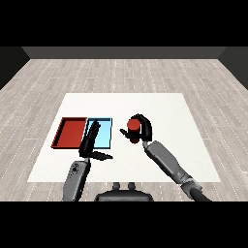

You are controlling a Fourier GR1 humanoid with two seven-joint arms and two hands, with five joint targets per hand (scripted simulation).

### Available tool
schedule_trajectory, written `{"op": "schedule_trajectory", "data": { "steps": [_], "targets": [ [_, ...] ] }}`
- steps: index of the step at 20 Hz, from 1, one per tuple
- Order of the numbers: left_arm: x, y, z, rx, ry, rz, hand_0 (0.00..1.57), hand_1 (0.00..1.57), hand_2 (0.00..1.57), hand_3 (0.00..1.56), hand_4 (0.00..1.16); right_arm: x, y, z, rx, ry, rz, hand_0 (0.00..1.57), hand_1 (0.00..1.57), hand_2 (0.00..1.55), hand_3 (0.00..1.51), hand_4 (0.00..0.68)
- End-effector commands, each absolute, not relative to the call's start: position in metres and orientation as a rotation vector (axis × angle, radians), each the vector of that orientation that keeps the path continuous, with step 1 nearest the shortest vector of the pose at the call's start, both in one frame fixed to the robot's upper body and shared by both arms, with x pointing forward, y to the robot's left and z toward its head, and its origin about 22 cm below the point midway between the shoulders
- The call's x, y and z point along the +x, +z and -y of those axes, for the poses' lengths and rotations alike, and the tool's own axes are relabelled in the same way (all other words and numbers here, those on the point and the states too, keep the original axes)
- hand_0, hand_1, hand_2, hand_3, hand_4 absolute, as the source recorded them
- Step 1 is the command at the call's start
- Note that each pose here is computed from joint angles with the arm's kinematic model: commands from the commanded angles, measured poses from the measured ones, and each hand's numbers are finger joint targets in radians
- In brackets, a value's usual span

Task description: Pick the red can and put it in the red box

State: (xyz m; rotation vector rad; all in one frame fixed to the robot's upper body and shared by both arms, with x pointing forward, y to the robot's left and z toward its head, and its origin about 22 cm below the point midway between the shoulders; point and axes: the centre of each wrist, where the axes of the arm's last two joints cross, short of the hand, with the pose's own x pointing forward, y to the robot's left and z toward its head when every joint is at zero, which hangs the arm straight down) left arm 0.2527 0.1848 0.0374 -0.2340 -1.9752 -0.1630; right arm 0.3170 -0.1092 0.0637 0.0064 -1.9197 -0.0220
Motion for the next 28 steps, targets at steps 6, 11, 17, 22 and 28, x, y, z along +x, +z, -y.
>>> {"op": "schedule_trajectory", "data": {
  "steps": [6,11,17,22,28],
  "targets": [
    [0.253,0.065,-0.171,-0.271,-0.236,1.949,0.00,0.00,0.00,0.00,0.00,0.298,0.104,0.120,0.045,-0.041,2.035,1.57,1.57,1.46,1.40,0.636],
    [0.248,0.043,-0.143,-0.387,-0.209,1.897,0.00,0.00,0.00,0.00,0.00,0.284,0.102,0.113,0.042,-0.008,2.080,1.57,1.57,1.48,1.43,0.656],
    [0.246,0.048,-0.126,-0.393,-0.223,1.861,0.00,0.00,0.00,0.00,0.00,0.281,0.100,0.098,0.060,-0.020,2.108,1.57,1.57,1.48,1.42,0.650],
    [0.253,0.028,-0.103,-0.401,-0.263,1.795,0.00,0.00,0.00,0.00,0.00,0.280,0.103,0.110,0.041,0.007,2.078,1.57,1.57,1.48,1.41,0.655],
    [0.255,0.033,-0.098,-0.439,-0.246,1.751,0.00,0.00,0.00,0.00,0.00,0.294,0.097,0.106,0.092,0.009,2.077,1.57,1.57,1.48,1.42,0.654]
  ]
}}
